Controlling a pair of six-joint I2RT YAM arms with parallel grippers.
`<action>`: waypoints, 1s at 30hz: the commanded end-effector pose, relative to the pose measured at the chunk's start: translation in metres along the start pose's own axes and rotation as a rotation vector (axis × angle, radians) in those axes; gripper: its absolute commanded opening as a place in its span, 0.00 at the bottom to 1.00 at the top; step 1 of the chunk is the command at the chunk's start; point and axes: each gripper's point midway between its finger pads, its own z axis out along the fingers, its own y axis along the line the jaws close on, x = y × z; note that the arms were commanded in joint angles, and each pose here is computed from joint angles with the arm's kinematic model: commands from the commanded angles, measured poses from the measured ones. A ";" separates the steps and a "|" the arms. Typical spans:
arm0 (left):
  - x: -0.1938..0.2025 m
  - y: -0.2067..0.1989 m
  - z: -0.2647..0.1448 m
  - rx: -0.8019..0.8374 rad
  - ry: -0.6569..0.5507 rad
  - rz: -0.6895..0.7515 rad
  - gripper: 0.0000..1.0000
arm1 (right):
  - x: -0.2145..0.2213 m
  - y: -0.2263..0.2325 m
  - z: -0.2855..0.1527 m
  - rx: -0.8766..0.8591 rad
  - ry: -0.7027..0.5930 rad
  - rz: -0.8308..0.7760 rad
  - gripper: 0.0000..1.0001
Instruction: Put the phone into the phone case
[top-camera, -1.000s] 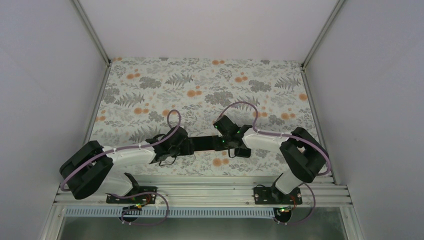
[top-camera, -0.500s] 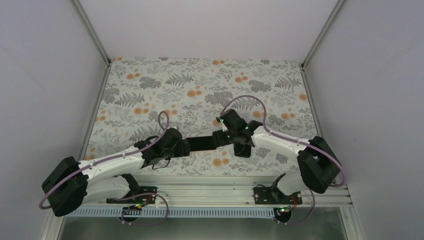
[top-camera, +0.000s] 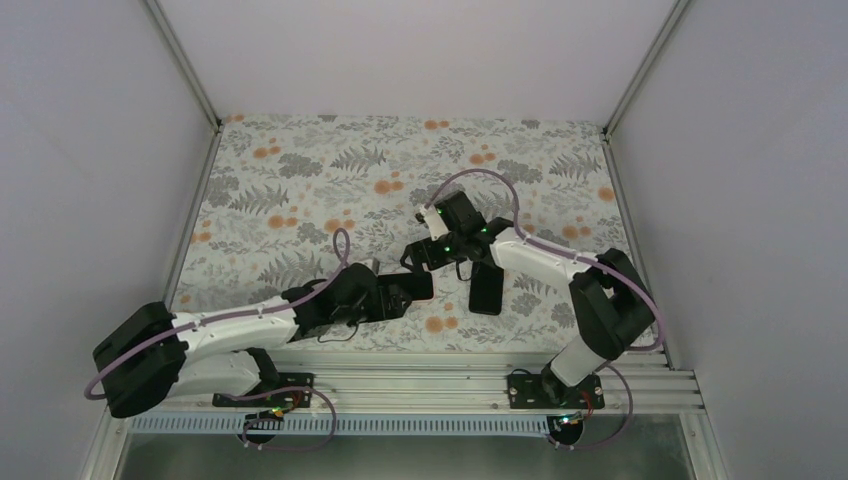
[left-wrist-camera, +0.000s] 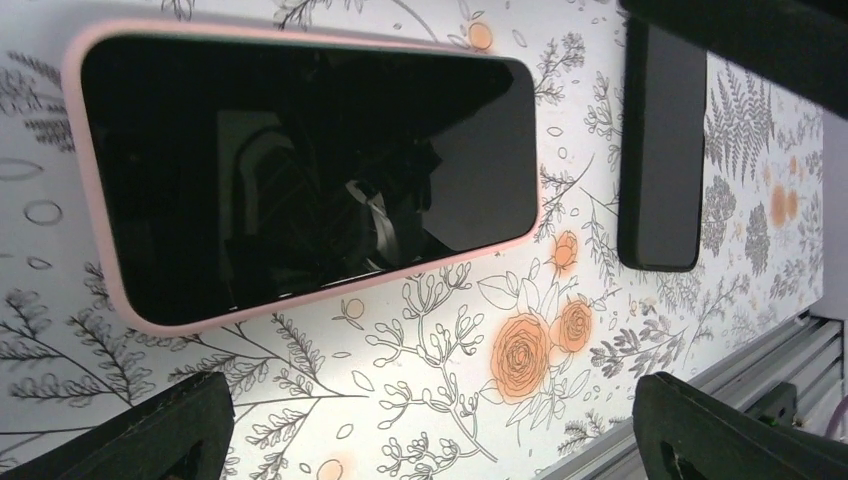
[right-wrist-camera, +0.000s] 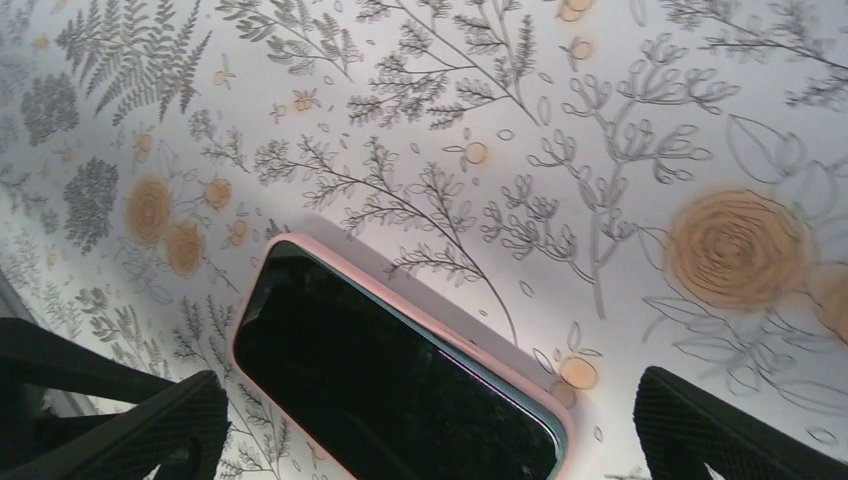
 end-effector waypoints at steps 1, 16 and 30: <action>0.006 -0.003 0.010 0.044 0.018 -0.072 1.00 | -0.012 0.013 0.007 -0.089 -0.006 -0.075 0.97; 0.018 0.023 0.034 -0.047 0.058 -0.114 1.00 | 0.024 0.005 0.038 -0.141 0.119 -0.047 0.98; -0.001 0.050 0.038 -0.119 0.036 -0.113 1.00 | 0.070 0.009 0.029 -0.209 0.186 -0.008 0.87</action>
